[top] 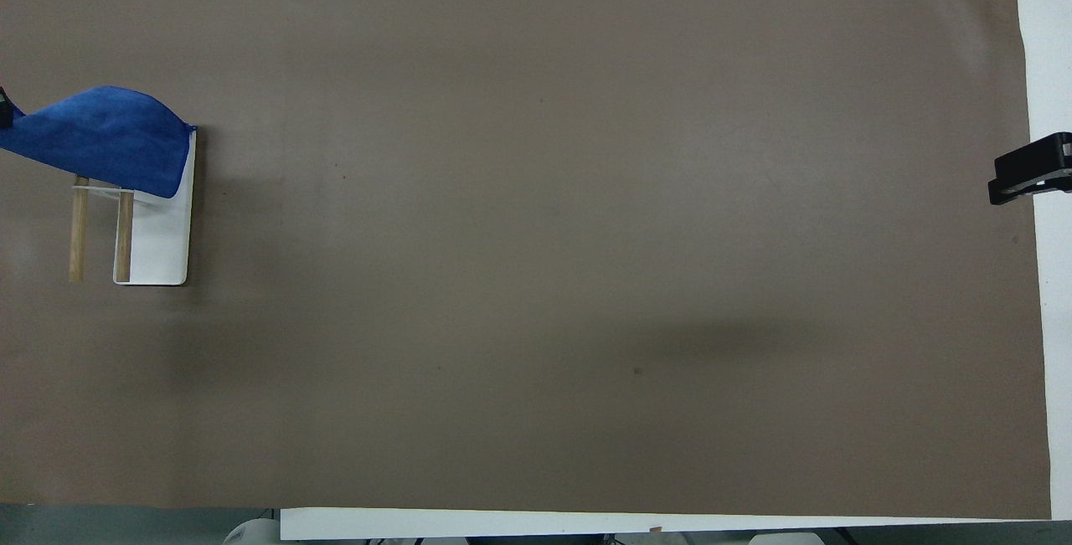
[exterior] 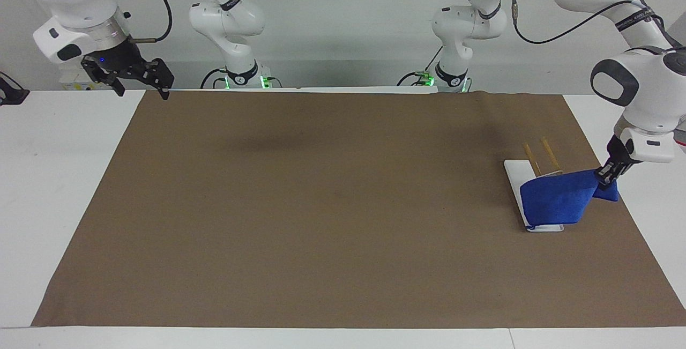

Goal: Right arm passes towel to left arm to hang
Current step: 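Lower the towel with the left gripper to drape over the rack bar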

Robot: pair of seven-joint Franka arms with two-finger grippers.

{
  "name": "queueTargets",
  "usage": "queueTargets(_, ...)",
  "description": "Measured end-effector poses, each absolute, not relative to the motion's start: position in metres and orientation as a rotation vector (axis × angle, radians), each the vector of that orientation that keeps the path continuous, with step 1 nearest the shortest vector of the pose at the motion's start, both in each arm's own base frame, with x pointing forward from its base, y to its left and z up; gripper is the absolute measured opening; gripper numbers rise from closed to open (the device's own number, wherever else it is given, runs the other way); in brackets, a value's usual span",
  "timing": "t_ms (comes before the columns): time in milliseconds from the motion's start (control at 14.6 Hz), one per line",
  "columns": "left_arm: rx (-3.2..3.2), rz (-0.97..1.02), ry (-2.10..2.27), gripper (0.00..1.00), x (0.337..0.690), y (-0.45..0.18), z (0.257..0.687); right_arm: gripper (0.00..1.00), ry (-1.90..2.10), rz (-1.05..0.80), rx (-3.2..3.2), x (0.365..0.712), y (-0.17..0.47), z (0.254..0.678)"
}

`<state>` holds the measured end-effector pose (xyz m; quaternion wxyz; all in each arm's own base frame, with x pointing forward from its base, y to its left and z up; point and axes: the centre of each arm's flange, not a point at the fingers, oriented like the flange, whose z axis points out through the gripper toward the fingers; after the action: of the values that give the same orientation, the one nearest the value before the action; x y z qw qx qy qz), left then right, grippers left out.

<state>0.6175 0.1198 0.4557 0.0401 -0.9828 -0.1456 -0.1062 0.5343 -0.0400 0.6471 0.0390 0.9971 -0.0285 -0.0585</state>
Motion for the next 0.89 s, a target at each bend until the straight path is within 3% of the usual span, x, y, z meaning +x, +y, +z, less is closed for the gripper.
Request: queueTargets(888, -3.057, -0.121, -0.403, 0.03, 0.595, 0.127, 0.462, 1.0, -0.087, -0.18, 3.057, 0.534, -0.04, 0.647)
